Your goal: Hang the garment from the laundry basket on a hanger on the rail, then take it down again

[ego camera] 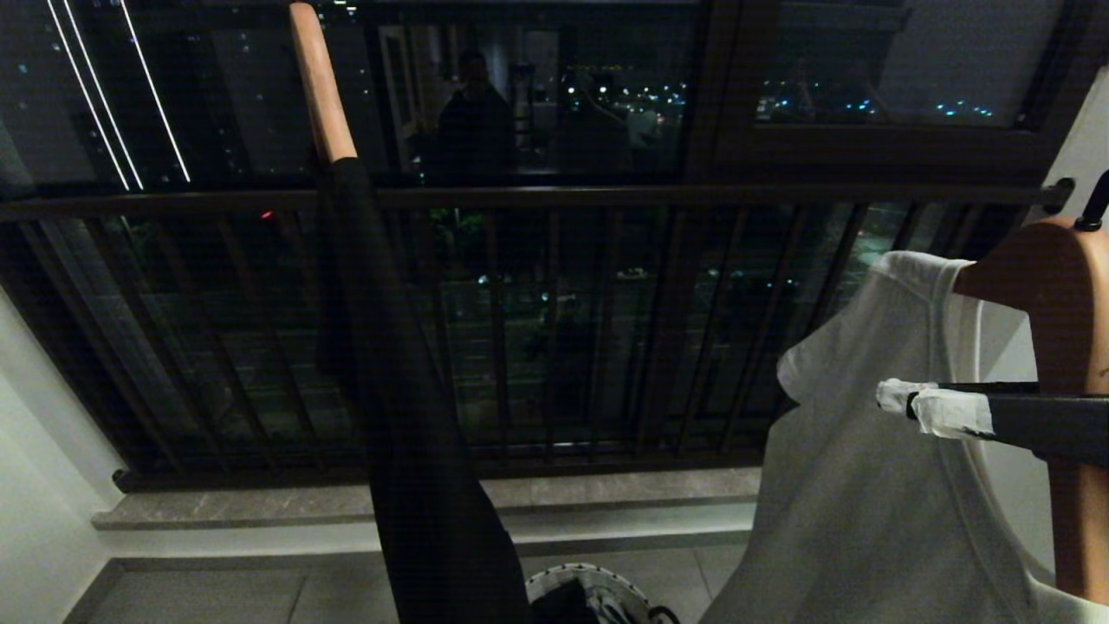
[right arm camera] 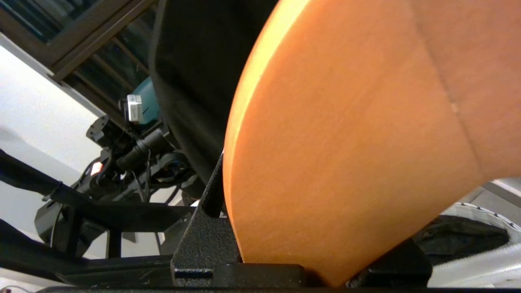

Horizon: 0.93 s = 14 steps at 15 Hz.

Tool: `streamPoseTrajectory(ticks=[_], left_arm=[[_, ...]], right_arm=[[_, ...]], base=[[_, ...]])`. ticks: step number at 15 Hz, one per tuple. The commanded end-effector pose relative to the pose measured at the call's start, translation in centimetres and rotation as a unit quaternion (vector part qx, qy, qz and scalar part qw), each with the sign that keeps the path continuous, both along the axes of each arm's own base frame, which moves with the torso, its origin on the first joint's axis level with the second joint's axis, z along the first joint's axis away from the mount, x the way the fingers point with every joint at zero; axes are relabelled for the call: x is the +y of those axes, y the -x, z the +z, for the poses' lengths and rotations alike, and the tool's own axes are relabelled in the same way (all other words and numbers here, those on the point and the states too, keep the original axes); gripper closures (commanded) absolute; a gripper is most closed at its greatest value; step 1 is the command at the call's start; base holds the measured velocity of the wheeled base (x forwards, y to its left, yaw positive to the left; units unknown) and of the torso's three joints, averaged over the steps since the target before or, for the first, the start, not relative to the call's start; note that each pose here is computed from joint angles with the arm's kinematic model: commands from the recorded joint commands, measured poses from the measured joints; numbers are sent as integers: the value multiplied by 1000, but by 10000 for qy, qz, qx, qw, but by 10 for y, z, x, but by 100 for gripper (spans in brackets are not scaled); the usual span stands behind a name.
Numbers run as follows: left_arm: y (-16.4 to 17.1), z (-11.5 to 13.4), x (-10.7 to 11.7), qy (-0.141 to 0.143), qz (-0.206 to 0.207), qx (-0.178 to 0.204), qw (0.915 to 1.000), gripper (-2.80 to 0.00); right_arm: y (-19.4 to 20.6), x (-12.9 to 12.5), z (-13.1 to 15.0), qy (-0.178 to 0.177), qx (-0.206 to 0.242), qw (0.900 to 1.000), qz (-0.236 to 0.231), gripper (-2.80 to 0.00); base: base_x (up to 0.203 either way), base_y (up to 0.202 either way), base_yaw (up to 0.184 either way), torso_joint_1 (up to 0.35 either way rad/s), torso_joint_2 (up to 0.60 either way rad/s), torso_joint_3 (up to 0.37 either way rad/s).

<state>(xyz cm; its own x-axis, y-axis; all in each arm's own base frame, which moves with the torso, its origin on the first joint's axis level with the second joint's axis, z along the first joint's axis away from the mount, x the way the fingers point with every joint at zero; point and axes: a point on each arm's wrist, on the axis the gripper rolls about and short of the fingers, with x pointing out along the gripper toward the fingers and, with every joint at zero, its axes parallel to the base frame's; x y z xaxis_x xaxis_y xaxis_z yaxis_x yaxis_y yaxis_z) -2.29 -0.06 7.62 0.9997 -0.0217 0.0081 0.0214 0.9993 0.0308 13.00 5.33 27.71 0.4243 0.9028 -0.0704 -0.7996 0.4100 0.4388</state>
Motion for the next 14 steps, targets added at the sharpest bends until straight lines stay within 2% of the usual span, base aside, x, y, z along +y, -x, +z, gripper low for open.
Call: streamPoseTrajectory(ticks=[1,6,14], left_arm=[[0,-1,0,0,1,10,10000,0],[0,-1,0,0,1,10,10000,0],[0,-1,0,0,1,10,10000,0]], right_arm=[[0,-1,1,-11,2,10000,-18,0],[1,-3,5,-30,-89,9999,-67,0],[29,-10,9,-54,-199,9998,-66,0]], base=[[0,0,0,-37,48,55],[0,0,0,-147,368,222],[0,0,0,-193,542,342]])
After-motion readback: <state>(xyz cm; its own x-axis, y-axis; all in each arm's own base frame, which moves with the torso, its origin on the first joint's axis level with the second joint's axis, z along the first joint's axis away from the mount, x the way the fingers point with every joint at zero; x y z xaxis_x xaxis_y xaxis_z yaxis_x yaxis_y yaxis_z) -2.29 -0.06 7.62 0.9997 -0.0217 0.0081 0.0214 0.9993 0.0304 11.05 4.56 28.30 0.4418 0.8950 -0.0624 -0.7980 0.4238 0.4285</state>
